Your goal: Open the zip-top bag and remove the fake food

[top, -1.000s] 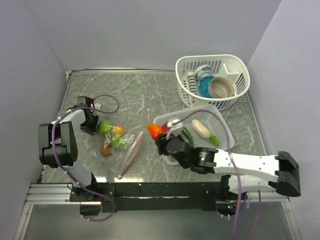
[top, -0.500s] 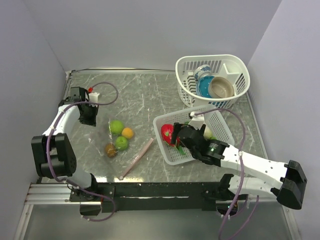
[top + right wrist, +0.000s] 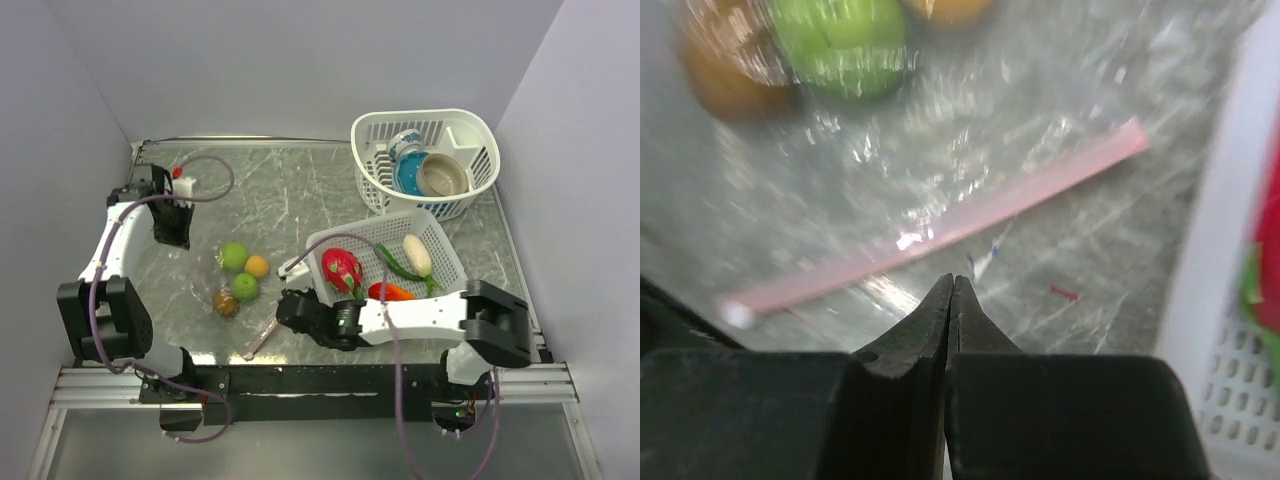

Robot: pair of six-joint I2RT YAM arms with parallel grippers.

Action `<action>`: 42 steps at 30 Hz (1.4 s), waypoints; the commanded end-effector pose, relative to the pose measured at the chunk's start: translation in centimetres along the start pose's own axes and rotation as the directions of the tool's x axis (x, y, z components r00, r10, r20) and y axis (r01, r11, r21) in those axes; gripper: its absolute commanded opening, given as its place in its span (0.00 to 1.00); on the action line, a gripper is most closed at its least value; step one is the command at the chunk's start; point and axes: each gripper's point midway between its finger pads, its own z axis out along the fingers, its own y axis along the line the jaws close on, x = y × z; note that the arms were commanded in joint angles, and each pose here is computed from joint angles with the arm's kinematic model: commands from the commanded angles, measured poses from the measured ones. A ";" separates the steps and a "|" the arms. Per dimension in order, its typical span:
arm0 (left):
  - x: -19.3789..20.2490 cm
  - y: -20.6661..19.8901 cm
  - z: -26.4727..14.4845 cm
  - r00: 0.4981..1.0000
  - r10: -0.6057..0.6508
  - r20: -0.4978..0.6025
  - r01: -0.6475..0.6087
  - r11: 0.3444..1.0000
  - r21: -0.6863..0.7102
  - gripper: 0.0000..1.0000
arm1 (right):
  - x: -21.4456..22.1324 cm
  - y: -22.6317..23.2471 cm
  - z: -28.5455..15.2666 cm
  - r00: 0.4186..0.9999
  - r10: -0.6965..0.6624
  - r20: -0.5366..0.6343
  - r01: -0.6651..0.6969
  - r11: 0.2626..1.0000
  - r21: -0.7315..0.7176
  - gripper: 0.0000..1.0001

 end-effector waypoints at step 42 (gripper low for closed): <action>5.5 0.2 11.2 0.970 0.142 -0.197 -0.188 0.953 -0.237 0.01 | -2.5 7.4 7.2 0.990 0.009 0.141 0.023 0.976 -0.219 0.94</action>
